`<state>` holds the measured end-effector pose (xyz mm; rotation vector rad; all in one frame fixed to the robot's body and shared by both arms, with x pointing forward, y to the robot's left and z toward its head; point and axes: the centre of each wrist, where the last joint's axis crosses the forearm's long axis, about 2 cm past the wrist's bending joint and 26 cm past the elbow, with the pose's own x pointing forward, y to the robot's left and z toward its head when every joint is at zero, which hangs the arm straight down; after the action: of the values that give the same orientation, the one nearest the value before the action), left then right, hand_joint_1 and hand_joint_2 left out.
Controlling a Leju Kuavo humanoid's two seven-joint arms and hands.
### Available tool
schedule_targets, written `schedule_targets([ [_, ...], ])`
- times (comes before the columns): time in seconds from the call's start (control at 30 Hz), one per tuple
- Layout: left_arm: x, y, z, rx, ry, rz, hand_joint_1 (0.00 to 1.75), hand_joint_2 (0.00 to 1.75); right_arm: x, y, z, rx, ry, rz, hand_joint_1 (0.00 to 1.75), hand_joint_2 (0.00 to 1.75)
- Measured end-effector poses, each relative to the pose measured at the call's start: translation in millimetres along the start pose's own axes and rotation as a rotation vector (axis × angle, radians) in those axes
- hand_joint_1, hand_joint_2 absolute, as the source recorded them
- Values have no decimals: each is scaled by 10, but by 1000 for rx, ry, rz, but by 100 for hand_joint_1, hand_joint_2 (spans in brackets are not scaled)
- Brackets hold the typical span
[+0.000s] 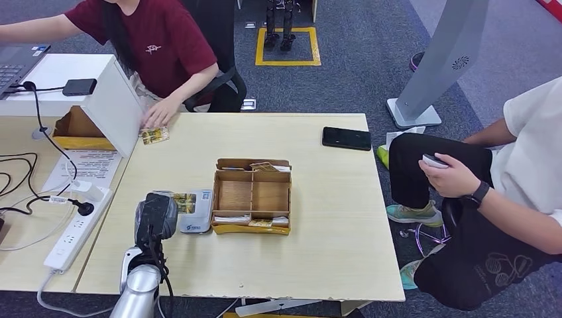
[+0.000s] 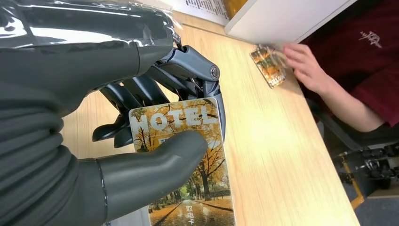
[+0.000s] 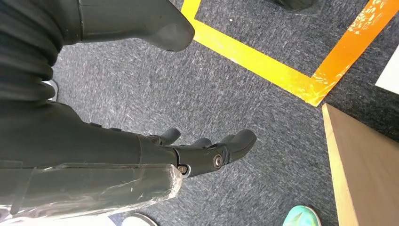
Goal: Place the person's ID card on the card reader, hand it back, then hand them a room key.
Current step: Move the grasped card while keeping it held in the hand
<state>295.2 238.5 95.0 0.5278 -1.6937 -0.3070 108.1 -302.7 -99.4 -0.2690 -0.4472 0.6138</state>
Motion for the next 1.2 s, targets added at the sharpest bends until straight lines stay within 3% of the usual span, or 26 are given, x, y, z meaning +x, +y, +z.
schedule_targets([
  [0.7,6,-109,-239,58,36,-4,175,175,55,9,-7,6,-3,16,0,175],
  [1.2,-181,-193,-252,42,93,-105,175,175,100,-2,-16,14,-9,21,0,175],
])
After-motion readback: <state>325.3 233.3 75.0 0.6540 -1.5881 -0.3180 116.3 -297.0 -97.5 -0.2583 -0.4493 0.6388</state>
